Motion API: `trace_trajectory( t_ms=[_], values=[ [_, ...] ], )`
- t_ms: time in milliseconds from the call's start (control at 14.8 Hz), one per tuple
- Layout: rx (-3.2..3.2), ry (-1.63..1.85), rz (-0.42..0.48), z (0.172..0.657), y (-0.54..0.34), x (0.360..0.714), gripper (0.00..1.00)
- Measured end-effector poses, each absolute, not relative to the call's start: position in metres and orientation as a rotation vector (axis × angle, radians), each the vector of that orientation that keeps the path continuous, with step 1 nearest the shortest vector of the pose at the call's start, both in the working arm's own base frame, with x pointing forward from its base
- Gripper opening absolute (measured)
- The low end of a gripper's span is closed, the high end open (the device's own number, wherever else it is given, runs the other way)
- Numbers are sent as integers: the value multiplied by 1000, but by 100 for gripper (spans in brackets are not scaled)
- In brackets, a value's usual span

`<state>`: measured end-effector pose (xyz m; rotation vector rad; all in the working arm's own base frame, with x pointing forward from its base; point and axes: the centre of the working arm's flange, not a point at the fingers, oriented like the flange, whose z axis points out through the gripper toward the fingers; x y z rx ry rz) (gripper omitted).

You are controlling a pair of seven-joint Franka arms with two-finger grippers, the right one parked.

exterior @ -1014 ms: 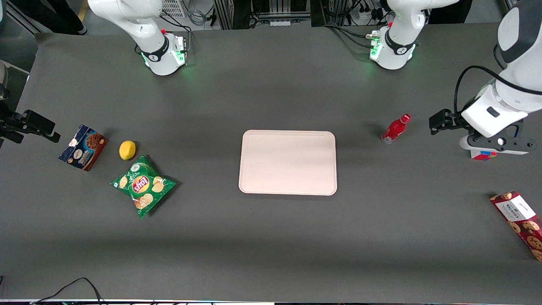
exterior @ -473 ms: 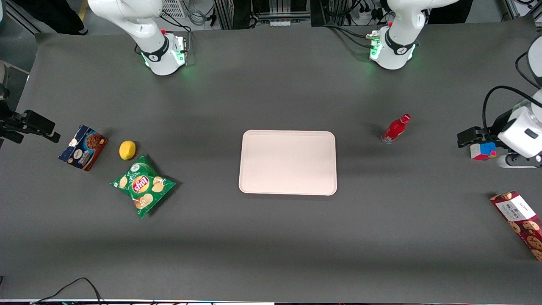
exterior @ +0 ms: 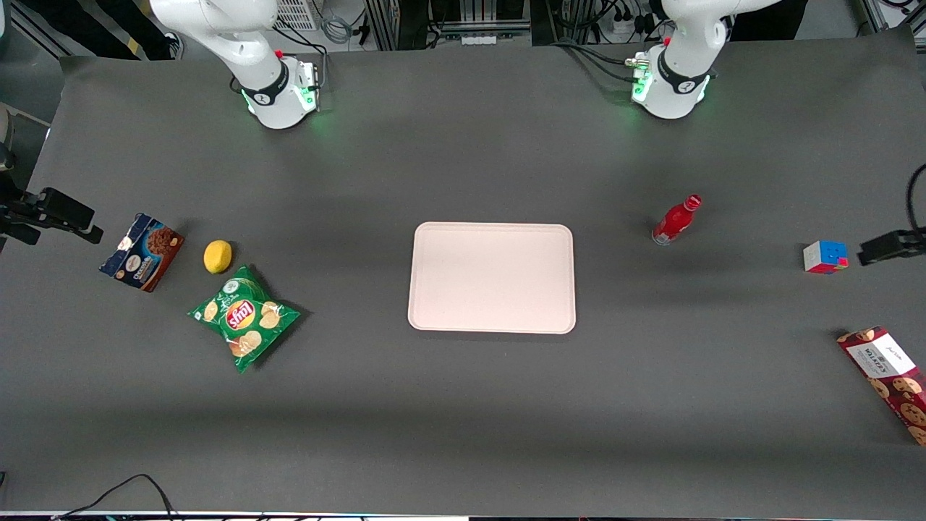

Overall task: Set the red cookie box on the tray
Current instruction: 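Move the left gripper over the red plaid cookie box and lower it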

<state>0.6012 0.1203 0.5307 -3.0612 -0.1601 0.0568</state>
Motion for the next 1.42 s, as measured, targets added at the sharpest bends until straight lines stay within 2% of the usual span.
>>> trace_trajectory(
  t_ms=[541, 946, 1419],
  values=[
    [-3018, -134, 3, 470, 231, 614, 100],
    [-3013, -227, -100, 393, 312, 617, 100],
    [-3048, -283, -107, 330, 330, 623, 100]
  ],
)
